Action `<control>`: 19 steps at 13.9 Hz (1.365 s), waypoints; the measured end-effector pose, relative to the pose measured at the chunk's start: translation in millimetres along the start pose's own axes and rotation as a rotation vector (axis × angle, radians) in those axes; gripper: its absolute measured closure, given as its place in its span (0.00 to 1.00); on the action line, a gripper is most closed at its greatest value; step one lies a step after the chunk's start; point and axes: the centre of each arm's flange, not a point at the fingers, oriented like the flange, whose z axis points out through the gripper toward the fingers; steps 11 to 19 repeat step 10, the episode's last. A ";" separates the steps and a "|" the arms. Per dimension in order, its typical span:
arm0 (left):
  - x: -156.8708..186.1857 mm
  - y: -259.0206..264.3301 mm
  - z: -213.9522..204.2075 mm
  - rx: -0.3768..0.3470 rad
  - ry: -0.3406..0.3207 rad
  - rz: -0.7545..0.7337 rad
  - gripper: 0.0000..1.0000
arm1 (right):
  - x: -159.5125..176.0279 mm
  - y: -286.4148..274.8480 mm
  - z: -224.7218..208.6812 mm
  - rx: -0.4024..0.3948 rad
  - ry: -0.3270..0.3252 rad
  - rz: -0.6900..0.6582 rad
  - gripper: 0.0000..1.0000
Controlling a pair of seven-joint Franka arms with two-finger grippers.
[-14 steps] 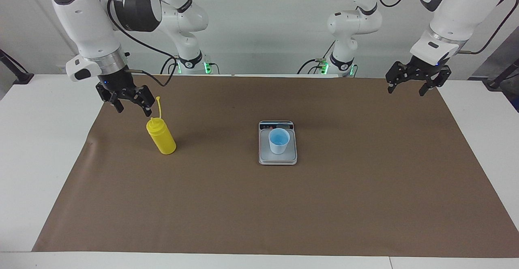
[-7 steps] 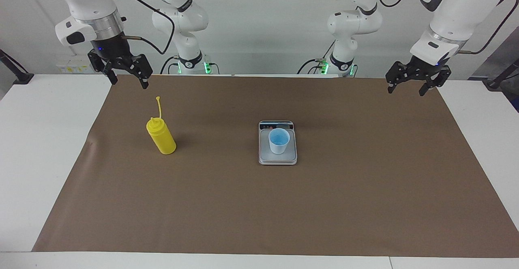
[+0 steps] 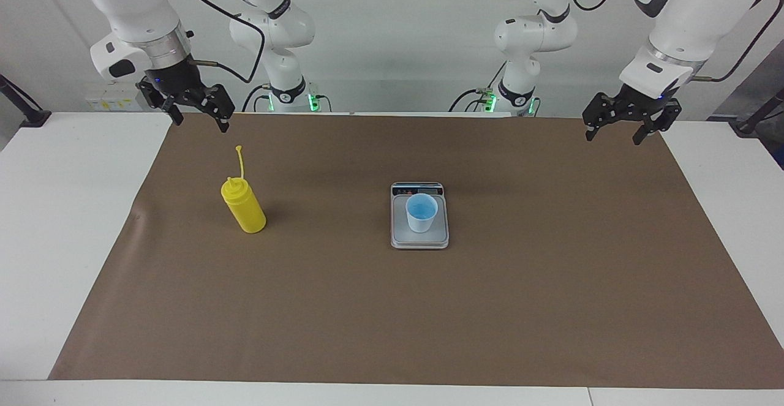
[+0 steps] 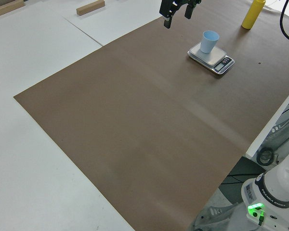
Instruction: Pour seasoning into cup on scale with both arms
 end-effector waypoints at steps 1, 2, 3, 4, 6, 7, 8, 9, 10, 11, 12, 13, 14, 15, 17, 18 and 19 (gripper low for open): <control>0.0 0.0 0.0 0.000 0.000 0.000 0.00 | -0.1 -0.2 1.7 -0.001 -0.004 -0.001 0.00; 0.0 0.0 0.0 0.000 0.000 0.000 0.00 | -0.4 -1.0 3.3 -0.001 -0.007 -0.007 0.00; 0.0 0.2 0.0 0.000 0.000 0.000 0.00 | -1.1 -1.8 5.4 -0.002 -0.012 -0.016 0.00; 0.0 0.4 0.1 0.000 0.000 0.001 0.00 | -2.1 -2.2 7.3 -0.003 -0.016 -0.022 0.00; 0.0 0.6 0.3 0.000 -0.001 0.001 0.00 | -3.5 -1.8 8.9 -0.003 -0.020 -0.023 0.00; 0.0 0.6 0.4 0.000 -0.001 0.001 0.00 | -4.0 -1.3 8.8 -0.003 -0.021 -0.022 0.00; 0.0 0.6 0.4 0.000 -0.001 0.001 0.00 | -4.2 -0.3 8.5 -0.003 -0.020 -0.020 0.00; 0.0 0.7 0.4 0.000 -0.001 0.001 0.00 | -4.3 0.9 8.3 -0.002 -0.020 -0.018 0.00; 0.0 0.7 0.5 0.000 -0.001 0.001 0.00 | -4.2 2.0 8.3 -0.002 -0.020 -0.016 0.00; 0.0 0.7 0.5 0.000 -0.001 0.001 0.00 | -4.2 2.0 8.3 -0.002 -0.020 -0.016 0.00; 0.0 0.7 0.5 0.000 -0.001 0.001 0.00 | -4.2 2.0 8.3 -0.002 -0.020 -0.016 0.00; 0.0 0.7 0.5 0.000 -0.001 0.001 0.00 | -4.2 2.0 8.3 -0.002 -0.020 -0.016 0.00; 0.0 0.7 0.5 0.000 -0.001 0.001 0.00 | -4.2 2.0 8.3 -0.002 -0.020 -0.016 0.00; 0.0 0.7 0.5 0.000 -0.001 0.001 0.00 | -4.2 2.0 8.3 -0.002 -0.020 -0.016 0.00; 0.0 0.7 0.5 0.000 -0.001 0.001 0.00 | -4.2 2.0 8.3 -0.002 -0.020 -0.016 0.00; 0.0 0.7 0.5 0.000 -0.001 0.001 0.00 | -4.2 2.0 8.3 -0.002 -0.020 -0.016 0.00; 0.0 0.7 0.5 0.000 -0.001 0.001 0.00 | -4.2 2.0 8.3 -0.002 -0.020 -0.016 0.00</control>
